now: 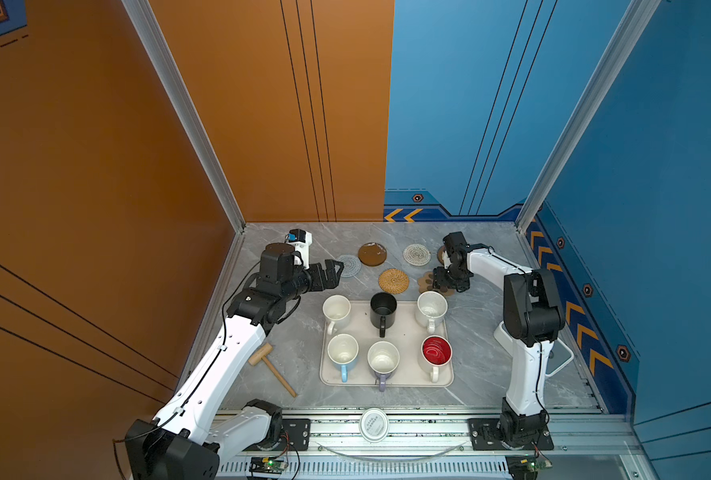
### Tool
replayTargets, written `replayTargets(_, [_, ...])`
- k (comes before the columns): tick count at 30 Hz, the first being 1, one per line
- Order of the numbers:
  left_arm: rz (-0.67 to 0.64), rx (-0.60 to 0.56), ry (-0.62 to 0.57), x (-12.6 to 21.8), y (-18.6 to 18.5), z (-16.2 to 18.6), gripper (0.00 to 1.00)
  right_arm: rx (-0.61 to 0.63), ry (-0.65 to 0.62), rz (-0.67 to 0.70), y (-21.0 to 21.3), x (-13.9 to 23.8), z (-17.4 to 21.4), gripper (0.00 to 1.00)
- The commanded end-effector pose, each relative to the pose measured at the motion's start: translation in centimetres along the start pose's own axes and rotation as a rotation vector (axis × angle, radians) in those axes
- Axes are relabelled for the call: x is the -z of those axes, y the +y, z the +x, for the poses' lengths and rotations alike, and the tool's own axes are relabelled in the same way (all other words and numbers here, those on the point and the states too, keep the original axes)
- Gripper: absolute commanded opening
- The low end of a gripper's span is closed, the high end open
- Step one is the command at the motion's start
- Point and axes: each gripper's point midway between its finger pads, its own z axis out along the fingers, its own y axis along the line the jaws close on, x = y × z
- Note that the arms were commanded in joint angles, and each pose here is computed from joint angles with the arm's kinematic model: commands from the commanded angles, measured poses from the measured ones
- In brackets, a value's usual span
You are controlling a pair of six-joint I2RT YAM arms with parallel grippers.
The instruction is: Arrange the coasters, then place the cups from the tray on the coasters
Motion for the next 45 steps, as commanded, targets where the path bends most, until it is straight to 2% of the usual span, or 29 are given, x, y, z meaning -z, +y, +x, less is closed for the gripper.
replayTargets(1, [0.032, -0.009, -0.014, 0.7, -1.3, -0.9, 0.99, -0.011, -0.062, 0.019, -0.6, 2.5, -0.7, 0.73])
replayTargets(5, [0.031, -0.013, -0.012, 0.6, -1.4, -0.8, 0.99, -0.007, -0.152, -0.041, 0.8, 5.6, -2.7, 0.74])
replayTargets(9, [0.029, -0.019, -0.014, 0.6, -1.4, -0.9, 0.99, 0.035, -0.162, -0.077, 2.8, 6.7, -3.6, 0.76])
replayTargets(15, [0.023, -0.030, -0.010, 0.4, -1.2, -0.7, 0.99, 0.109, -0.076, -0.083, 5.6, 4.0, -3.2, 0.77])
replayTargets(20, [0.024, -0.032, -0.008, 0.3, -1.2, -0.9, 0.99, 0.137, -0.027, -0.064, 6.2, 1.2, -2.7, 0.78])
replayTargets(24, [0.025, -0.025, -0.003, 0.1, -1.3, -0.9, 0.99, 0.146, -0.014, -0.043, 6.1, 0.3, -2.5, 0.73])
replayTargets(29, [0.024, -0.019, 0.005, -0.2, -1.2, -0.8, 0.99, 0.165, 0.013, -0.005, 5.5, -0.6, -1.7, 0.72])
replayTargets(36, [0.025, -0.019, 0.017, -0.6, -1.3, -0.6, 0.99, 0.208, 0.083, 0.123, 3.4, -2.1, 0.4, 0.73])
replayTargets(45, [0.027, -0.020, 0.022, -0.9, -1.4, -0.6, 0.99, 0.153, 0.133, 0.147, 0.5, -3.0, 1.7, 0.73])
